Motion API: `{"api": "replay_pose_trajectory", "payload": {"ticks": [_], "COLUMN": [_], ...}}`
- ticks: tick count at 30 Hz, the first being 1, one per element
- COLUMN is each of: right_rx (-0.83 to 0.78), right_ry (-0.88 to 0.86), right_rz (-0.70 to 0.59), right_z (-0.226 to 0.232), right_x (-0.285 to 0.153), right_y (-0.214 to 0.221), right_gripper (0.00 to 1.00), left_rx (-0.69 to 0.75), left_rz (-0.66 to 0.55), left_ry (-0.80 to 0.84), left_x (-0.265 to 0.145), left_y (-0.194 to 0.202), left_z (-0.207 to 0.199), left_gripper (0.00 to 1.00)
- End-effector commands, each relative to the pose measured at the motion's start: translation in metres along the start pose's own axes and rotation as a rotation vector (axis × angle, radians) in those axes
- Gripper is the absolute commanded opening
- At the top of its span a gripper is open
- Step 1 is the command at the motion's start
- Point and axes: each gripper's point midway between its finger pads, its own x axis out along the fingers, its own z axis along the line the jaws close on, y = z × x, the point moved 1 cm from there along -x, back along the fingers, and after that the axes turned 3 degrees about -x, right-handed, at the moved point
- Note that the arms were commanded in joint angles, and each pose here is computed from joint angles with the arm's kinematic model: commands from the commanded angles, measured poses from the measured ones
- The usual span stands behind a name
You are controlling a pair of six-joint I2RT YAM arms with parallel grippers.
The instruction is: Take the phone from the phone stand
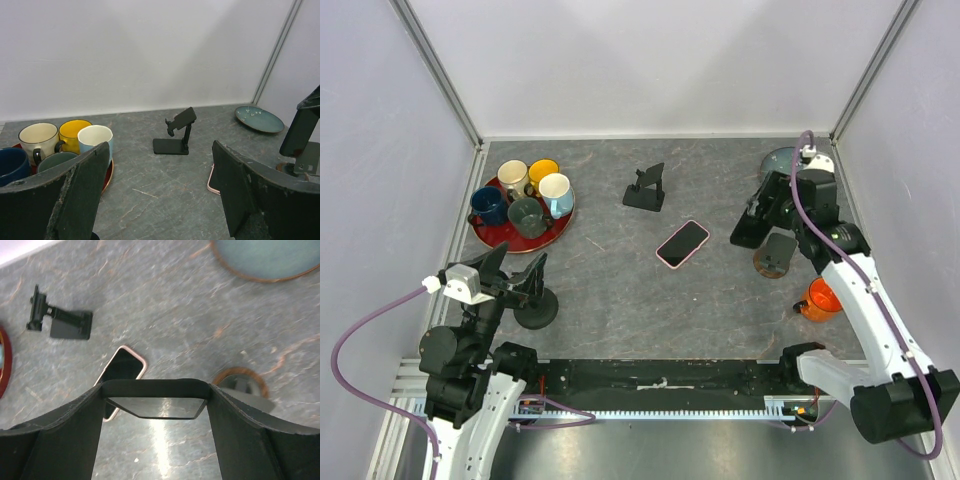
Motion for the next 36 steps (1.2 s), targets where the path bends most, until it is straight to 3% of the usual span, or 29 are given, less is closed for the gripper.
{"api": "replay_pose_trajectory", "payload": {"ticks": [1, 12, 19, 36], "right_rx": [0.107, 0.302, 0.382, 0.345], "right_ry": [-0.168, -0.154, -0.122, 0.108], "right_rz": [0.036, 0.204, 0.245, 0.339], "right_z": [0.044, 0.064, 0.061, 0.025], "right_x": [0.006, 0.047, 0.064, 0.091], "right_y": [0.006, 0.089, 0.115, 0.160], "right_gripper": [0.34, 0.37, 0.41, 0.49], "left_rx": [0.035, 0.035, 0.034, 0.033], "left_rz": [-0.102, -0.103, -0.098, -0.099], "left_ry": [0.026, 0.028, 0.030, 0.035], "left_x": [-0.016, -0.017, -0.018, -0.018], "left_y": [-0.021, -0.022, -0.021, -0.021], "left_z": [-0.005, -0.005, -0.006, -0.007], "left_gripper": [0.90, 0.90, 0.90, 0.90]}}
